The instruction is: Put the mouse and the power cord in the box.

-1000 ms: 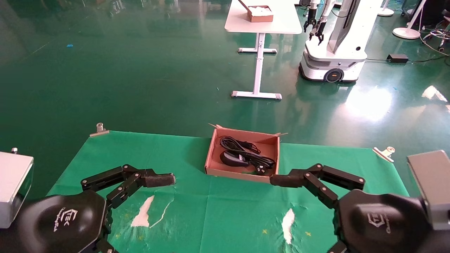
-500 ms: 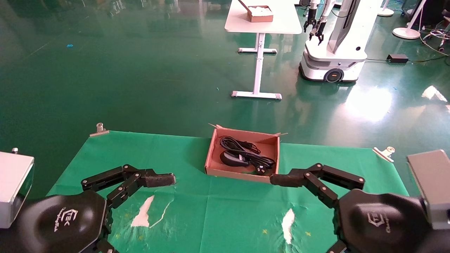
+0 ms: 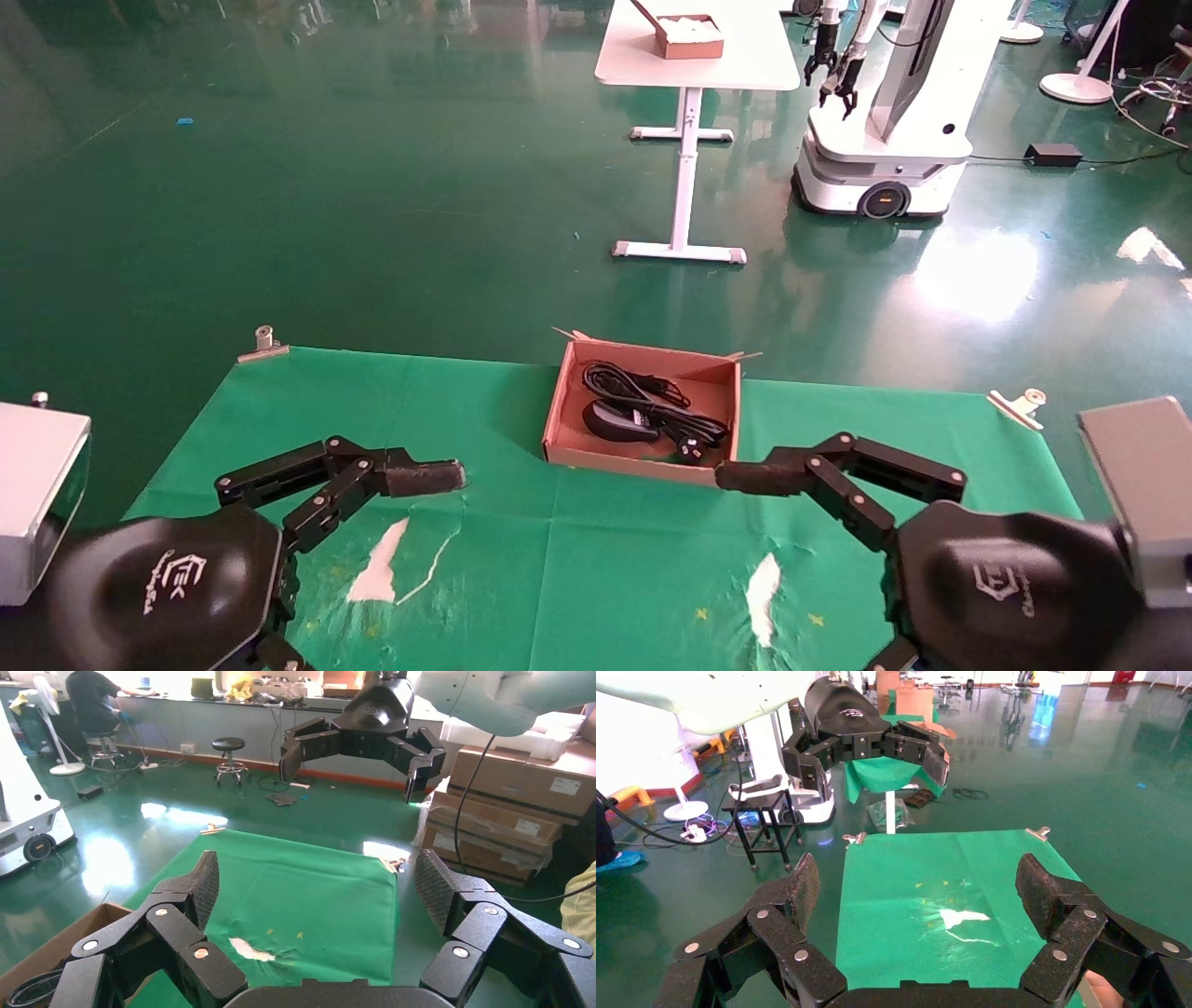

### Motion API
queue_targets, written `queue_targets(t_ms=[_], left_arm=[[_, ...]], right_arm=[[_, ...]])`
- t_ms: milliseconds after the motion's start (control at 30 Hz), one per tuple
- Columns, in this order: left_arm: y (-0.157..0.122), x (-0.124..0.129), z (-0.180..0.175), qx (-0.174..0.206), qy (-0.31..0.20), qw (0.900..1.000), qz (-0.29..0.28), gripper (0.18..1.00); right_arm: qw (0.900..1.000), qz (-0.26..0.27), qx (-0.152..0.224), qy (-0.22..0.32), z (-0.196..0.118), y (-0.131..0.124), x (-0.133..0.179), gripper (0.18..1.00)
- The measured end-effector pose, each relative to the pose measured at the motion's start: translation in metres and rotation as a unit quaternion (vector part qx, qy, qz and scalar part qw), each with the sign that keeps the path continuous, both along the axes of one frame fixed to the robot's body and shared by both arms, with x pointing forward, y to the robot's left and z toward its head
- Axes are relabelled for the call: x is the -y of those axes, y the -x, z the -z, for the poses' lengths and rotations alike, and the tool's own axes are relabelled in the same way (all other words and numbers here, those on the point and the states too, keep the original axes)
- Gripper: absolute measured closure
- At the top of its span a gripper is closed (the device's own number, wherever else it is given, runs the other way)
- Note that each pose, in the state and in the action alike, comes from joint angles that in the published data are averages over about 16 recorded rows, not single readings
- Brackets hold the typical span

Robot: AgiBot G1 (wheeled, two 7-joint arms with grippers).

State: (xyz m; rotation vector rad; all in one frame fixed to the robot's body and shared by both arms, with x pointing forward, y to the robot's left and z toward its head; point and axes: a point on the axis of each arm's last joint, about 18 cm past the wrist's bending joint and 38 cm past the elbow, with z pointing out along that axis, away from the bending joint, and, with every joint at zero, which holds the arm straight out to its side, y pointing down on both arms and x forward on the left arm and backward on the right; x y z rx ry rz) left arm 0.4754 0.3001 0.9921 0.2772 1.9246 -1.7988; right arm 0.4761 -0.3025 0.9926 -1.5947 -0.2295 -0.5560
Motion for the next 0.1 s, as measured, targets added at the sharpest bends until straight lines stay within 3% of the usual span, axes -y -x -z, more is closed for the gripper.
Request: queue_targets(t_ms=[100], left_arm=[[0.0000, 0.0000, 0.0000, 0.000, 0.000, 1.0000, 0.000, 0.184]], right_arm=[[1.000, 0.000, 0.000, 0.000, 0.0000, 0.0000, 0.0000, 0.178]])
